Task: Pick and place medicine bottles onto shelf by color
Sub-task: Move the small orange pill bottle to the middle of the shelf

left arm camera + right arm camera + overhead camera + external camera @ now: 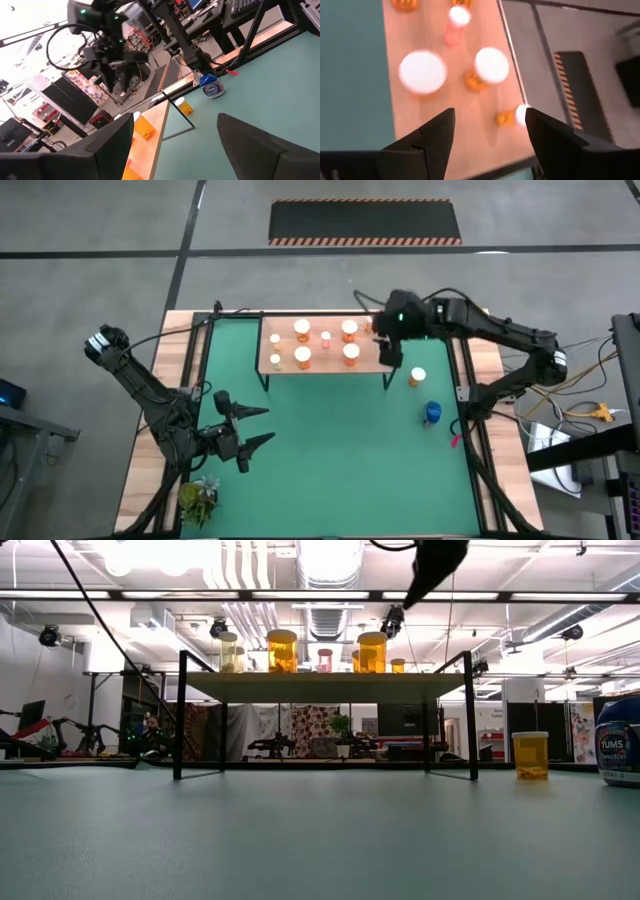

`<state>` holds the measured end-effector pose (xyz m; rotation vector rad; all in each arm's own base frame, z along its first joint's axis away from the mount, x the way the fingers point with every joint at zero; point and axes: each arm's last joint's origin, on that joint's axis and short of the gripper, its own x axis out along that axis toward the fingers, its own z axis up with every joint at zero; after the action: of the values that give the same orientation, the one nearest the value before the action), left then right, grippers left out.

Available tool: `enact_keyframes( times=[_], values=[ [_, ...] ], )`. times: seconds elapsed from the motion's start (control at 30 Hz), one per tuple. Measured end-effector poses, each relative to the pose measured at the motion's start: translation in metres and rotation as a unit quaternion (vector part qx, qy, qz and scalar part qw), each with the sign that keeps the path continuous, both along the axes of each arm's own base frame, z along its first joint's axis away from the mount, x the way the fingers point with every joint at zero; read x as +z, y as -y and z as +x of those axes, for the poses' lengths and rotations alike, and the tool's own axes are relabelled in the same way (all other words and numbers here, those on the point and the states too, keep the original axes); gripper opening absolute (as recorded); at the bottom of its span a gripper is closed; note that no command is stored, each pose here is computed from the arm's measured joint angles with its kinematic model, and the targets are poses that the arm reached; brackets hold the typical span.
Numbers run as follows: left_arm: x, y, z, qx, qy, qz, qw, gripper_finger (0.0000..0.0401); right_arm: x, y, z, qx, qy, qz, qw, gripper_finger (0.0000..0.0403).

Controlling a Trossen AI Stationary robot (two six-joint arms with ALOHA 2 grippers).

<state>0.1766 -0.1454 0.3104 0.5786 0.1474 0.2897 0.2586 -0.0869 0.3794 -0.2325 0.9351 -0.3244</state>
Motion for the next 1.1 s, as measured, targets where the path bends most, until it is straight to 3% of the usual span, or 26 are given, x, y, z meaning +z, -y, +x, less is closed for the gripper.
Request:
enact_keyframes(
  times=[0.2, 0.47, 1.1],
  values=[
    [0.0, 0.0, 0.0, 0.0, 0.0, 0.0, 1.0, 0.027, -0.006, 0.043, -0.007, 0.013, 0.059, 0.036, 0.998, 0.0227],
    [0.0, 0.0, 0.0, 0.0, -0.001, 0.004, 1.0, 0.027, -0.041, 0.077, -0.018, -0.01, 0.052, 0.042, 0.998, 0.0228],
    [0.0, 0.0, 0.0, -0.001, -0.004, 0.013, 1.0, 0.027, -0.082, 0.094, -0.023, -0.009, 0.1, 0.077, 0.992, 0.0223]
  ],
)
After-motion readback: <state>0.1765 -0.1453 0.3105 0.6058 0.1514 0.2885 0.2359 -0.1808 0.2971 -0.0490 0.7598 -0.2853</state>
